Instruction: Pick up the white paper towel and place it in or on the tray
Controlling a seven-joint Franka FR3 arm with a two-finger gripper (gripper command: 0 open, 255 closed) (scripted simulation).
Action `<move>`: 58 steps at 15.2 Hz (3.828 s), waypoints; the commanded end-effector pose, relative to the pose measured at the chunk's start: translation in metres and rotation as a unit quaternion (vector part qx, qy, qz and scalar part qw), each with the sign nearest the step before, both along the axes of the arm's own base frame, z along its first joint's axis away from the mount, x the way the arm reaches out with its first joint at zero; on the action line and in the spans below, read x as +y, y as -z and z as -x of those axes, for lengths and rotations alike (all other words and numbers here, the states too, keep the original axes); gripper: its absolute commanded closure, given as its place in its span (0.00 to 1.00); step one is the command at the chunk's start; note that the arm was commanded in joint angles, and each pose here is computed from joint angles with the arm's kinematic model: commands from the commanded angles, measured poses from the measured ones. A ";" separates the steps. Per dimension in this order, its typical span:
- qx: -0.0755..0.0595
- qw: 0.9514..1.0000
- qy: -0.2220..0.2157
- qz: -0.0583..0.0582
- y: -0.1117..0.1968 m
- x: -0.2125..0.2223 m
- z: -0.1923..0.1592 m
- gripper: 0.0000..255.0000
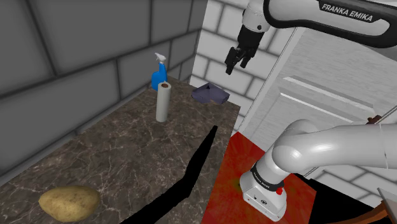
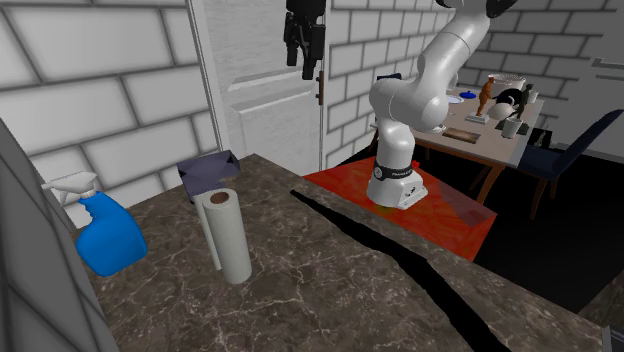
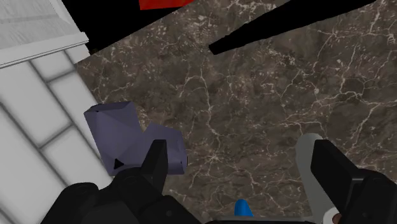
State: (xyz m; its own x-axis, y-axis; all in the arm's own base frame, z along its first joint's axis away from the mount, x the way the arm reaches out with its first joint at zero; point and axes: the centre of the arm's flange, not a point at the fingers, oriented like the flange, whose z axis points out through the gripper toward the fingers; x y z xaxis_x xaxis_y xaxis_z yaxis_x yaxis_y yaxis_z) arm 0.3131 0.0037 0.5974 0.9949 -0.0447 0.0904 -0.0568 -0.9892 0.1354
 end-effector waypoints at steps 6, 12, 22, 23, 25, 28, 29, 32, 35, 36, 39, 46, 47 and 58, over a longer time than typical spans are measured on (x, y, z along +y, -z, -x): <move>0.001 1.000 0.012 -0.008 0.032 0.033 -0.046 0.00; 0.003 1.000 0.025 -0.017 0.070 0.072 -0.103 0.00; 0.006 0.998 0.048 -0.032 0.132 0.135 -0.199 0.00; 0.006 0.998 0.051 -0.033 0.138 0.142 -0.209 0.00; 0.006 0.998 0.053 -0.034 0.148 0.146 -0.217 0.00; 0.006 0.998 0.053 -0.034 0.164 0.145 -0.218 0.00; 0.006 0.998 0.053 -0.034 0.169 0.145 -0.219 0.00; 0.006 0.998 0.053 -0.034 0.183 0.143 -0.219 0.00; 0.006 0.998 0.053 -0.034 0.183 0.143 -0.219 0.00; 0.006 0.998 0.053 -0.034 0.183 0.143 -0.219 0.00; 0.006 0.998 0.053 -0.034 0.183 0.143 -0.219 0.00; 0.006 0.998 0.053 -0.034 0.183 0.144 -0.219 1.00; 0.006 0.998 0.053 -0.034 0.183 0.144 -0.219 1.00; 0.006 0.998 0.053 -0.034 0.135 0.143 -0.219 1.00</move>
State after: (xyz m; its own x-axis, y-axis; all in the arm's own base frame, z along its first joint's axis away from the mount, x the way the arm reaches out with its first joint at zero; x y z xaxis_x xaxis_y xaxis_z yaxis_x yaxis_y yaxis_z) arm 0.5333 0.1481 0.4570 0.9854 -0.1547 0.0713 -0.1596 -0.9848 0.0688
